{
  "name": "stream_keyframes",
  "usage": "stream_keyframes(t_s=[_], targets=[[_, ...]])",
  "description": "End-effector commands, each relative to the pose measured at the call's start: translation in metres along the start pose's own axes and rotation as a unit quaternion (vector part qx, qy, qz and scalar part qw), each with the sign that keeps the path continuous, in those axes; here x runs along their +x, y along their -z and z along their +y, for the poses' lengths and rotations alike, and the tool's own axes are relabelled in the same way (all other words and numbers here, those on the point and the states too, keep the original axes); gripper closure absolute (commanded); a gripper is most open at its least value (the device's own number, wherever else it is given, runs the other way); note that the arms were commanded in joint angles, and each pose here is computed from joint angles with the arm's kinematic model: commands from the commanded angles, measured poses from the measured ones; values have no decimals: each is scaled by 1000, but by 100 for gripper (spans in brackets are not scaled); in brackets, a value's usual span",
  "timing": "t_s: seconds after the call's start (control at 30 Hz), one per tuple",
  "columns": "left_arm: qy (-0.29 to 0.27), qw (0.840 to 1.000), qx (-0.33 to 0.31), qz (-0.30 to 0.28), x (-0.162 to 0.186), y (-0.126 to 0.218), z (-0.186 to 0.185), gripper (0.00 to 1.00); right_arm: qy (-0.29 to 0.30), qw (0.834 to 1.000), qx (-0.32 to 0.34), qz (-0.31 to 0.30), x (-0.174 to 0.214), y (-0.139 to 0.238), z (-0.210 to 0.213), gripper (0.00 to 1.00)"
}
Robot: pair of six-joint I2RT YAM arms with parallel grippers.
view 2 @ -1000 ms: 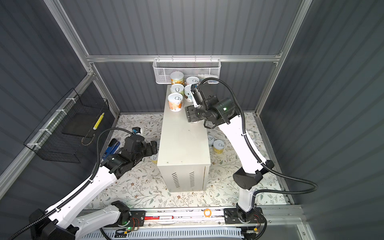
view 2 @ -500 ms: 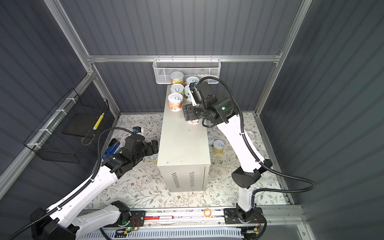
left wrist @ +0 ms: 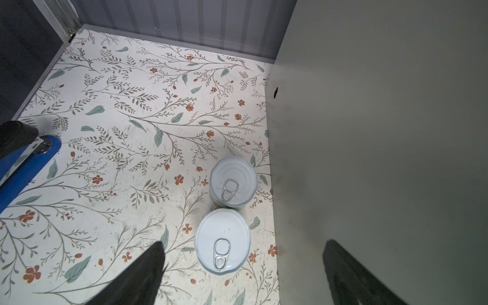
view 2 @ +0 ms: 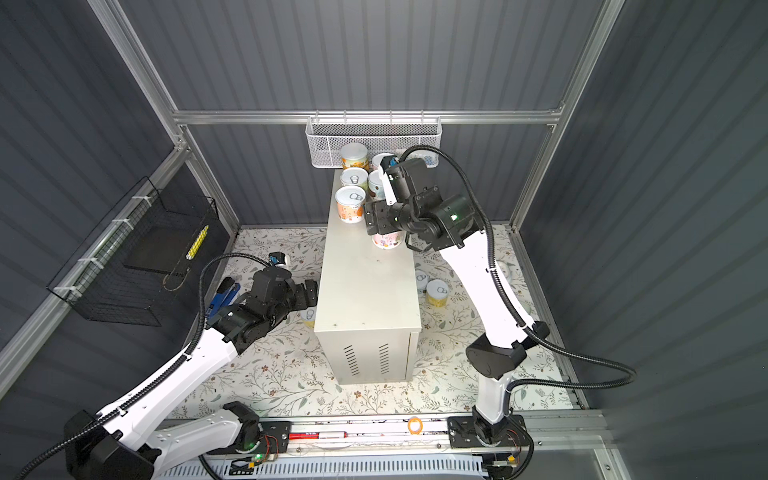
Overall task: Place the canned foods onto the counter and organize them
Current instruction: 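Lower the pink-labelled can beside the orange-labelled can with the right gripper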
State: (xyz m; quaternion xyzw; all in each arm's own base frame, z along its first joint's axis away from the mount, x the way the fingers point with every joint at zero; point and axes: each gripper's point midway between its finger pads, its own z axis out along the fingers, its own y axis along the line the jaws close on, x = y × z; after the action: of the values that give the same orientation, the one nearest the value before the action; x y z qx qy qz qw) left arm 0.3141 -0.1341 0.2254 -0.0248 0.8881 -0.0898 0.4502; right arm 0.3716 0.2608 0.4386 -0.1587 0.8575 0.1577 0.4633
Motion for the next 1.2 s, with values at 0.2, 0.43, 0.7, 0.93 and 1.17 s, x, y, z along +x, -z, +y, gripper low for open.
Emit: stream_keyframes(t_s=[0.2, 0.43, 0.7, 0.93, 1.17], targets=[[-1, 1000, 2, -24, -25, 17, -1, 5, -1, 996, -49, -69, -29, 57, 7, 9], [-9, 999, -2, -39, -34, 24, 1, 5, -5, 996, -48, -69, -2, 90, 9, 19], [-22, 999, 27, -23, -33, 15, -15, 8, -27, 999, -34, -33, 53, 88, 6, 32], [-19, 999, 27, -19, -28, 9, -15, 8, -29, 999, -26, -22, 65, 64, 5, 55], [-14, 1000, 20, -19, -23, 12, -9, 8, -42, 999, -24, -20, 62, 39, 0, 54]])
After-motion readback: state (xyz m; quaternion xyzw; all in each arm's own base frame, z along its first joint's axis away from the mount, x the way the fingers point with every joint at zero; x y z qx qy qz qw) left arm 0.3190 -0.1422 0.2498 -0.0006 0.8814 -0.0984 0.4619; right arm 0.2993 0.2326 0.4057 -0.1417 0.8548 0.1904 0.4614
